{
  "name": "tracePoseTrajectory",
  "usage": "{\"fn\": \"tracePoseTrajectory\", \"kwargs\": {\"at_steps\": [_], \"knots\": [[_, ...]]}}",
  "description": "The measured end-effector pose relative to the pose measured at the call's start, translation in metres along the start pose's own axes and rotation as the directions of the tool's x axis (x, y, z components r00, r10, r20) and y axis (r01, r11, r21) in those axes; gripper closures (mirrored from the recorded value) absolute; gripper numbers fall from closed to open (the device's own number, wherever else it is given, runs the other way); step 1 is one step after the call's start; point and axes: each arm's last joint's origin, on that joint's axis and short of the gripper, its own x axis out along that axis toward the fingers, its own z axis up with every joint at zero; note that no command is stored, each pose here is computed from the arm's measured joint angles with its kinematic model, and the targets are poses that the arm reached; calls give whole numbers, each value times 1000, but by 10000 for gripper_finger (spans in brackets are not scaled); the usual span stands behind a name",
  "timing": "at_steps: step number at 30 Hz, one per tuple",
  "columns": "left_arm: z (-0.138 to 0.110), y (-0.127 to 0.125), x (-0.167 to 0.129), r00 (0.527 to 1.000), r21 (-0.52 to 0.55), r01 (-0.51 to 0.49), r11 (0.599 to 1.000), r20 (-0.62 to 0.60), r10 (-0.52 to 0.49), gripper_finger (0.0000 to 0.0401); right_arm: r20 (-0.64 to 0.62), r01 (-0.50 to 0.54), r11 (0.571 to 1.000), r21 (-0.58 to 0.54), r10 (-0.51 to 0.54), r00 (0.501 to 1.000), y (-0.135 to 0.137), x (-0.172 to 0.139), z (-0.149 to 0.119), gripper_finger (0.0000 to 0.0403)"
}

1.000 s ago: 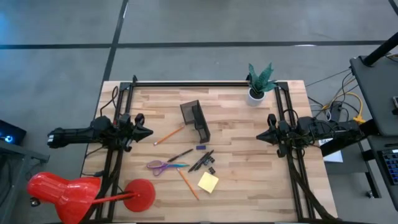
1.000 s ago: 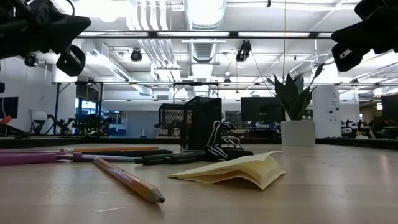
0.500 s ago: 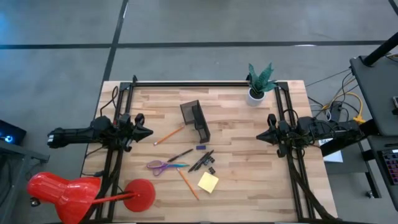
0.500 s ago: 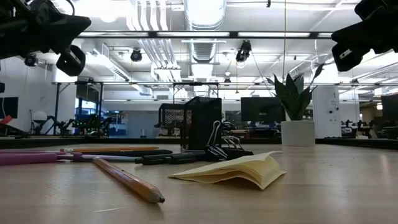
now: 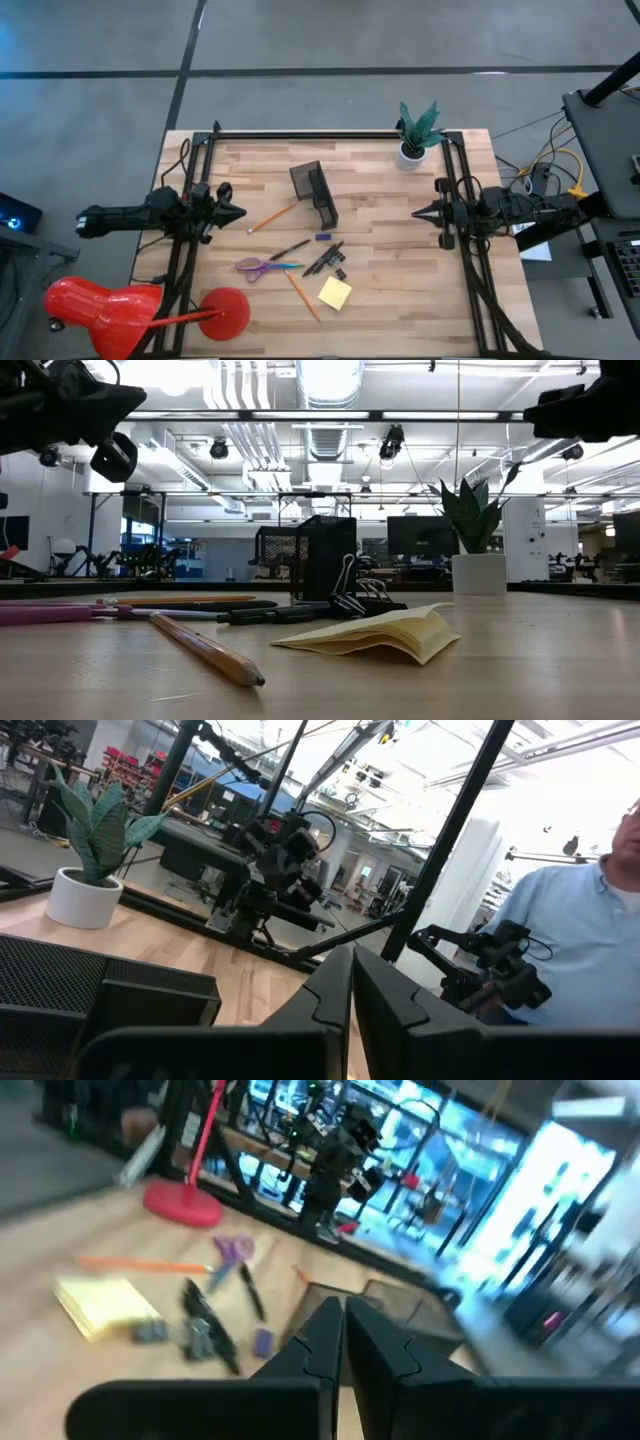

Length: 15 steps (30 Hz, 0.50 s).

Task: Pick and place office supplies into organizer
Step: Prepare the desk organizer to put the office items

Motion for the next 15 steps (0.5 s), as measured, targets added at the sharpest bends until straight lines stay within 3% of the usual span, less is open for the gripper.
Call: {"fn": "tracePoseTrajectory", "kwargs": {"at_steps": [5, 8, 10, 11, 13, 14, 15], "knots": [[0, 0, 0, 1000, 0, 0, 1000, 0, 0, 401, 16, 10, 971, -238, -6, 1000, -1, 0, 2, 394], [0, 0, 0, 1000, 0, 0, 1000, 0, 0, 401, 75, -69, 972, -225, 87, 993, 2, 1, 4, 394], [0, 0, 0, 1000, 0, 1, 1000, 0, -1, 401, 139, -180, 976, -120, 196, 971, 5, 2, 6, 394], [0, 0, 0, 1000, 0, 0, 1000, 0, 0, 401, 191, -183, 981, -64, 192, 963, 4, 3, 9, 394], [0, 0, 0, 1000, 0, 1, 1000, 1, -1, 401, 251, -123, 970, 211, 68, 966, 0, 8, 14, 394], [0, 0, 0, 1000, 0, 1, 1000, 2, -1, 401, 257, -69, 912, 404, -41, 966, -4, 11, 15, 394], [0, 0, 0, 1000, 0, 1, 1000, 1, -1, 401, 242, -5, 817, 576, -165, 956, -8, 13, 16, 394]]}}
